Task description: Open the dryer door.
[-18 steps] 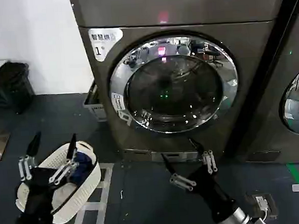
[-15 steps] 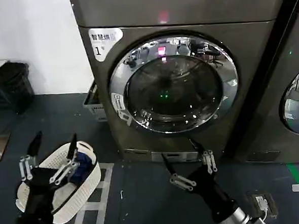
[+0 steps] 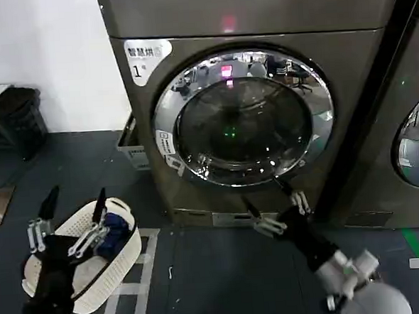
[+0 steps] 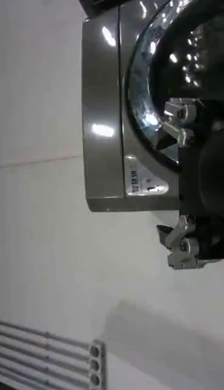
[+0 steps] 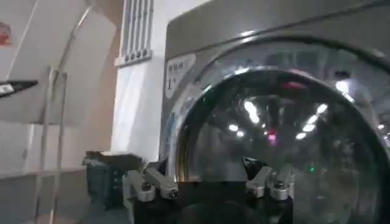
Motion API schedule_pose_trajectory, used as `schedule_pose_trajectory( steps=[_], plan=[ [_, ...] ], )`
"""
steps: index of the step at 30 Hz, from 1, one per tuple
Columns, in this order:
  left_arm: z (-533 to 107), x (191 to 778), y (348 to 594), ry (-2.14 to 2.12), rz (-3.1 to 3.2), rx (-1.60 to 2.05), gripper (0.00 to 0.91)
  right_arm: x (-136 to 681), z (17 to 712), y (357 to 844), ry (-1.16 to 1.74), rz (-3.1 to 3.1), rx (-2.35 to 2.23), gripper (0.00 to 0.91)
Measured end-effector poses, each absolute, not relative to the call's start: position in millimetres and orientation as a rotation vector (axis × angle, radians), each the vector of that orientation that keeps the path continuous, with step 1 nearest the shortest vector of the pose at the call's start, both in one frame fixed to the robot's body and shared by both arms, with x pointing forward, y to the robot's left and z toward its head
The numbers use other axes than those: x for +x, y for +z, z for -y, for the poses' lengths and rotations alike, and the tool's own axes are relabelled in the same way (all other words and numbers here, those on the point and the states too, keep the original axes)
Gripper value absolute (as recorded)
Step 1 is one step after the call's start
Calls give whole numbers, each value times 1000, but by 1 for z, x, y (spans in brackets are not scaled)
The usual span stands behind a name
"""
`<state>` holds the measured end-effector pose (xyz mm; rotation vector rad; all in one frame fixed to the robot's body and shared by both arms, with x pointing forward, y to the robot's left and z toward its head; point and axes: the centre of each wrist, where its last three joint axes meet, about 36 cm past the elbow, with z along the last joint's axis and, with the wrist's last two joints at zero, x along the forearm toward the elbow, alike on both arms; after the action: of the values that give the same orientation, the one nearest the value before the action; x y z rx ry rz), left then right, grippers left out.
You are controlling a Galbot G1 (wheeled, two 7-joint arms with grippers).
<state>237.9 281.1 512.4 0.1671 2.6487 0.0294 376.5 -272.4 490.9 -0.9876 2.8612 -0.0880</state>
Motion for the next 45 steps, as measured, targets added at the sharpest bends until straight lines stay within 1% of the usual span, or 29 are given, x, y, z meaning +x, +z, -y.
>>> schedule_pose_trajectory(
  steps=[5, 13, 20, 27, 45],
  plan=[
    [-282, 237, 510, 34, -2654, 161, 907, 415, 270, 496, -125, -2871, -1127, 907],
    [-283, 233, 513, 57, -2672, 149, 907, 472, 243, 508, -186, -2778, -1390, 907],
    [-280, 230, 512, 55, -2679, 154, 907, 522, 223, 504, -166, -2724, -1450, 907],
    [-280, 229, 512, 58, -2681, 154, 907, 566, 201, 513, -206, -2688, -1453, 907],
    [-283, 232, 510, 67, -2686, 152, 907, 607, 138, 511, -161, -2666, -1550, 907]
  ],
)
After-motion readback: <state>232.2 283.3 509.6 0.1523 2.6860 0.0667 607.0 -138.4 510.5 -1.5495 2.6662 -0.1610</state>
